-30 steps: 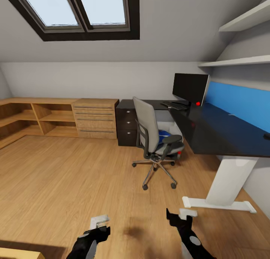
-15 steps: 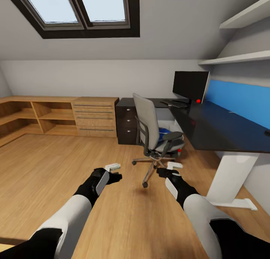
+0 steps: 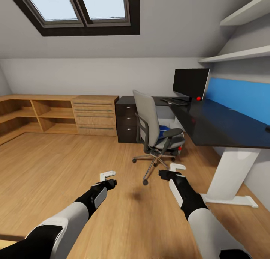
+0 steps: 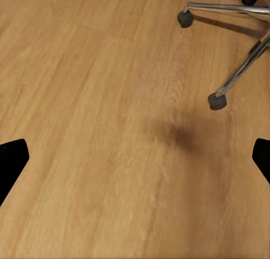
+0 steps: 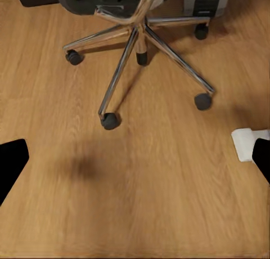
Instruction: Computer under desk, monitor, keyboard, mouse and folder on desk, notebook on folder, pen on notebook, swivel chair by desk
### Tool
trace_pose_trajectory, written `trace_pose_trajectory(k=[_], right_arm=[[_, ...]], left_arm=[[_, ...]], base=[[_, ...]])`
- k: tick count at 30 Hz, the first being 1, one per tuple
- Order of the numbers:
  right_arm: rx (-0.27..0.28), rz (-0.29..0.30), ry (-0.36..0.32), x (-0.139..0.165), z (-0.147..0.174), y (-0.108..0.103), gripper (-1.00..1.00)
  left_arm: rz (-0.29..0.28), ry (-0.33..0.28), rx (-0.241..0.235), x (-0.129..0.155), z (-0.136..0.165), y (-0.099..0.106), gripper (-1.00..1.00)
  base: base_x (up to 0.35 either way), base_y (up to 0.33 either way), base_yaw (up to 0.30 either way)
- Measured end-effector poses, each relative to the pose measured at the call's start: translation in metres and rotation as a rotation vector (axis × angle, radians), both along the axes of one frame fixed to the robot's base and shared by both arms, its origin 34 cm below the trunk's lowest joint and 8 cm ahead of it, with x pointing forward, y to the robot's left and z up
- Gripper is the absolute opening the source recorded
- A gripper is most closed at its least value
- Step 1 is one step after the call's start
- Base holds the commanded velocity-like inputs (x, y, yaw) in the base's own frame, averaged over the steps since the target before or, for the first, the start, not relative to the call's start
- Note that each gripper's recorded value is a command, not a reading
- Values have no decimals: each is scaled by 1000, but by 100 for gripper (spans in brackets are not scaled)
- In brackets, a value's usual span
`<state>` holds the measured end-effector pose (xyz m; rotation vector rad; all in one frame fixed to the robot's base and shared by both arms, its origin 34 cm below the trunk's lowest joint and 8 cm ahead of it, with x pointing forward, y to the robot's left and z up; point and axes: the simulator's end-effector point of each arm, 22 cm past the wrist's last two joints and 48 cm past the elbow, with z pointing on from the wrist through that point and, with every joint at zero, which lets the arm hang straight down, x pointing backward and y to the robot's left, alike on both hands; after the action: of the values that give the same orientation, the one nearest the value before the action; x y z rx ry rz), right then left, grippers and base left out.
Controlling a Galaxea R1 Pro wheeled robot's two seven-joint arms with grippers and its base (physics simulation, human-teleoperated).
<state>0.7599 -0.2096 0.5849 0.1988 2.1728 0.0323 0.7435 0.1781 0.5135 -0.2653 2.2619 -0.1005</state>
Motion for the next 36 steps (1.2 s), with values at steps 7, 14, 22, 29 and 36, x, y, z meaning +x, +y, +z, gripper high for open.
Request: trace_pose_trajectory(k=[7,14,22,29,36], right_arm=[[5,7,8,-32,-4,-4,100],[5,7,8,-36,-19,-4,100],[5,7,7,-41,-37,-4,100],[6,6,8,-46,-54,-4,100],[7,2,-10,-53,-60,-5,100]], left_arm=[[-19,-12,-19,-3,-11,-22,100],[-52,-53,9,-3,-19,-30,100],[-89,-267,0,-27,13,-47,100],[-168,-137,2,-72,31,-31,100],[-176,-129,-80,-83,39,-14,100]], base=[[0,0,0],[0,0,0],[0,0,0],[0,0,0],[0,0,0]])
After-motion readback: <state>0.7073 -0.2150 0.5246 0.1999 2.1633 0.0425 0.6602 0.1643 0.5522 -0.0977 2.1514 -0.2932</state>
